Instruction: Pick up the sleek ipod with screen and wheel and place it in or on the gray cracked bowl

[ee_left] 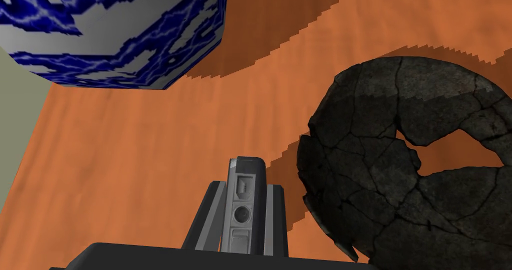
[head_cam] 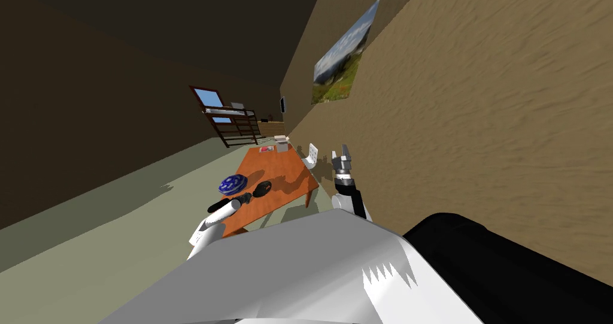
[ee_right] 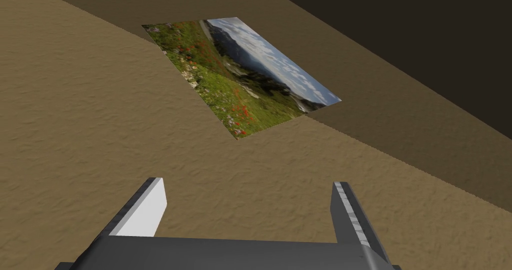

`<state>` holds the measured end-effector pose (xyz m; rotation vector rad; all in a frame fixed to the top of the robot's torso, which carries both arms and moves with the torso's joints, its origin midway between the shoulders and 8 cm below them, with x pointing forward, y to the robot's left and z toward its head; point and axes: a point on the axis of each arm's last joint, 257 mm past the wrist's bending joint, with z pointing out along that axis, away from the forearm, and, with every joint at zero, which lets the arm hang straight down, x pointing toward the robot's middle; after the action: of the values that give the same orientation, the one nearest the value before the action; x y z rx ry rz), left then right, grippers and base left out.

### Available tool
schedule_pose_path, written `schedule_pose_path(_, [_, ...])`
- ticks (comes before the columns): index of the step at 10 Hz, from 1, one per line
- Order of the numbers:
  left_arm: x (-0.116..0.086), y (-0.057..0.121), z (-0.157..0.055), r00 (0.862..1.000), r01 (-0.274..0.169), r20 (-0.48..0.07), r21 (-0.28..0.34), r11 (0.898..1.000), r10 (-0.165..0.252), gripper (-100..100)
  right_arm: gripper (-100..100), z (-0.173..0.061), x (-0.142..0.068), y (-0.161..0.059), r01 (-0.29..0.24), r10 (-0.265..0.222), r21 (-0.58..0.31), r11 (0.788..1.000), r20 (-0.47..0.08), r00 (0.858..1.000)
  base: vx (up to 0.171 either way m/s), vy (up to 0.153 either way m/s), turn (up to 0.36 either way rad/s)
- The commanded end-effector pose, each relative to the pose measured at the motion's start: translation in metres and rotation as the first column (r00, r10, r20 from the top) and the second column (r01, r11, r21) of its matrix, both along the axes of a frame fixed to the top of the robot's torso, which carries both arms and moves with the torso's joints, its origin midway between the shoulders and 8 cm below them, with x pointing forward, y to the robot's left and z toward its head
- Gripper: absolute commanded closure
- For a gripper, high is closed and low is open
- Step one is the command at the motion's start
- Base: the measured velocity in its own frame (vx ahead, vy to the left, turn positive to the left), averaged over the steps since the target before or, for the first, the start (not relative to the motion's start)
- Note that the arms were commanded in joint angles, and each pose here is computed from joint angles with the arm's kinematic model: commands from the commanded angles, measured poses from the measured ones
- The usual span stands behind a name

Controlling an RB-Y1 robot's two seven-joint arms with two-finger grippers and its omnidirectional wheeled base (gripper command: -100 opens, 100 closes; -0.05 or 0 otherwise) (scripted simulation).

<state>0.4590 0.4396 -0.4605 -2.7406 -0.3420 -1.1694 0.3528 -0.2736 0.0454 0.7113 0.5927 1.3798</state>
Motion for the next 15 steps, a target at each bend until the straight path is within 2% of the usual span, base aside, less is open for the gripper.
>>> schedule_pose_path(1, [0.000, 0.000, 0.000, 1.000, 0.000, 0.000, 0.000, 1.000, 0.000, 100, 0, 0.000, 0.000, 0.000, 0.000, 0.000, 0.000, 1.000, 0.000, 1.000, -0.035, -0.014, 0.019])
schedule_pose_path(2, [0.000, -0.001, 0.000, 1.000, 0.001, -0.003, -0.001, 1.000, -0.001, 0, 0, 0.000, 0.000, 0.000, 0.000, 0.000, 0.000, 1.000, 0.000, 1.000, -0.007, -0.003, -0.002])
schedule_pose_path(3, [-0.020, 0.011, -0.010, 0.999, -0.050, -0.018, -0.038, 0.998, 0.049, 100, 0, 0.000, 0.000, 0.000, 0.000, 0.000, 0.000, 1.000, 0.000, 1.000, -0.104, -0.028, -0.123])
schedule_pose_path(5, [-0.034, 0.020, -0.015, 0.996, -0.088, -0.029, -0.063, 0.994, 0.086, 100, 0, 0.000, 0.000, 0.000, 0.000, 0.000, 0.000, 1.000, 0.000, 1.000, -0.145, -0.032, -0.081])
schedule_pose_path(6, [-0.050, 0.029, -0.020, 0.991, -0.131, -0.041, -0.090, 0.987, 0.127, 100, 0, 0.000, 0.000, 0.000, 0.000, 0.000, 0.000, 1.000, 0.000, 1.000, -0.098, -0.014, -0.119])
schedule_pose_path(8, [-0.065, 0.040, -0.024, 0.984, -0.175, -0.053, -0.118, 0.978, 0.170, 100, 0, 0.000, 0.000, 0.000, 0.000, 0.000, 0.000, 1.000, 0.000, 1.000, -0.077, -0.026, -0.075])
schedule_pose_path(11, [-0.100, 0.068, -0.024, 0.958, -0.286, -0.073, -0.184, 0.940, 0.277, 100, 0, 0.000, 0.000, 0.000, 0.000, 0.000, 0.000, 1.000, 0.000, 1.000, -0.097, -0.055, -0.128])
schedule_pose_path(13, [-0.107, 0.079, -0.019, 0.949, -0.315, -0.073, -0.204, 0.927, 0.306, 100, 0, 0.000, 0.000, 0.000, 0.000, 0.000, 0.000, 1.000, 0.000, 1.000, -0.064, -0.036, -0.038])
schedule_pose_path(14, [-0.106, 0.083, -0.013, 0.947, -0.322, -0.070, -0.211, 0.923, 0.314, 100, 0, 0.000, 0.000, 0.000, 0.000, 0.000, 0.000, 1.000, 0.000, 1.000, -0.048, -0.044, -0.053])
schedule_pose_path(15, [-0.101, 0.085, -0.007, 0.948, -0.318, -0.066, -0.212, 0.924, 0.312, 100, 0, 0.000, 0.000, 0.000, 0.000, 0.000, 0.000, 1.000, 0.000, 1.000, -0.022, -0.051, -0.020])
